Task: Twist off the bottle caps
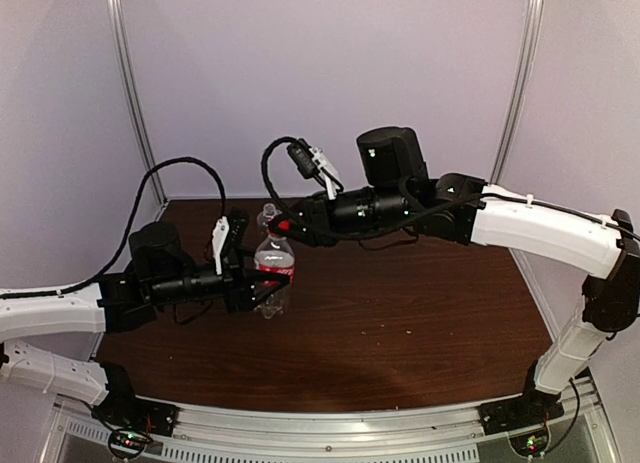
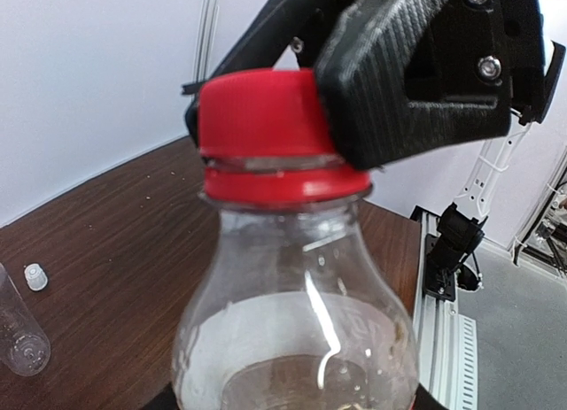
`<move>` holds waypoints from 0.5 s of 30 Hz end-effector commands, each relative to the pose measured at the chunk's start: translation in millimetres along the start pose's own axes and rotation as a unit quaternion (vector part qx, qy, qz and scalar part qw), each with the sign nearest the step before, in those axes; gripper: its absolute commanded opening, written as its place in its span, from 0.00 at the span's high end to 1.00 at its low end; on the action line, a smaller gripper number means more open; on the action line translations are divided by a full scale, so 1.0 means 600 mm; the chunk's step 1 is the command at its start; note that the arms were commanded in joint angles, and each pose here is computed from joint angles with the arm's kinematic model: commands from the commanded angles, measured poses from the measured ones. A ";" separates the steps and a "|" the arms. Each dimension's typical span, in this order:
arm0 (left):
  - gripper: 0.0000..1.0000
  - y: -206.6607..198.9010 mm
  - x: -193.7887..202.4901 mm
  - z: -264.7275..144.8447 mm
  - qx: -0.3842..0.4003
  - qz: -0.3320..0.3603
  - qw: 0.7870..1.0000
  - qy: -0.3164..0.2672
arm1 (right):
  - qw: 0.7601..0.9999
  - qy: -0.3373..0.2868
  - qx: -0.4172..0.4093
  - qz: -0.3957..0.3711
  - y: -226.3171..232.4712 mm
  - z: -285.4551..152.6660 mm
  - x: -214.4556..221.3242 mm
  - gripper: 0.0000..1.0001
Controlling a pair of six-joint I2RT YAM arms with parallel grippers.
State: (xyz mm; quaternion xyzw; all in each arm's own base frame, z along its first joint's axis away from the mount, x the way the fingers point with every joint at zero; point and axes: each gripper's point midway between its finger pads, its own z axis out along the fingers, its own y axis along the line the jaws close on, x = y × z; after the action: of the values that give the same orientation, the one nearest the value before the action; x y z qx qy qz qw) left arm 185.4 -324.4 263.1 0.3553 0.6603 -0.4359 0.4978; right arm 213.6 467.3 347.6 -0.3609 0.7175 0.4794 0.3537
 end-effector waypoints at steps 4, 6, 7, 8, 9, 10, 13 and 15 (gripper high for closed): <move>0.70 -0.048 -0.039 -0.016 0.072 0.032 0.996 -0.045 | 0.992 0.005 -0.087 -0.091 0.047 -0.017 -0.003 0.92; 0.70 -0.067 -0.042 -0.022 0.104 0.037 0.992 -0.054 | 0.984 0.016 -0.126 -0.123 0.061 -0.019 0.007 0.92; 0.70 -0.077 -0.044 -0.026 0.122 0.039 0.990 -0.058 | 0.979 0.021 -0.148 -0.139 0.069 -0.020 0.014 0.91; 0.70 -0.088 -0.046 -0.030 0.141 0.040 0.987 -0.063 | 0.972 0.027 -0.173 -0.155 0.079 -0.023 0.022 0.90; 0.70 -0.098 -0.048 -0.033 0.159 0.042 0.984 -0.066 | 0.966 0.033 -0.194 -0.168 0.087 -0.025 0.029 0.88; 0.69 -0.109 -0.047 -0.037 0.179 0.043 0.981 -0.067 | 0.959 0.038 -0.215 -0.182 0.094 -0.028 0.036 0.88; 0.70 -0.137 -0.050 -0.047 0.230 0.046 0.969 -0.070 | 0.939 0.057 -0.274 -0.202 0.110 -0.036 0.053 0.85; 0.70 -0.149 -0.050 -0.052 0.254 0.048 0.963 -0.070 | 0.927 0.070 -0.306 -0.204 0.115 -0.041 0.061 0.84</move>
State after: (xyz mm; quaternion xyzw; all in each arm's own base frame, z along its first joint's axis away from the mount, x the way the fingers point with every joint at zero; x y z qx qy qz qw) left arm 134.6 -331.1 278.4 0.4316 0.5704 -0.5268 0.4592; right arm 157.7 462.5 362.6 -0.5544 0.5505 0.5376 0.3170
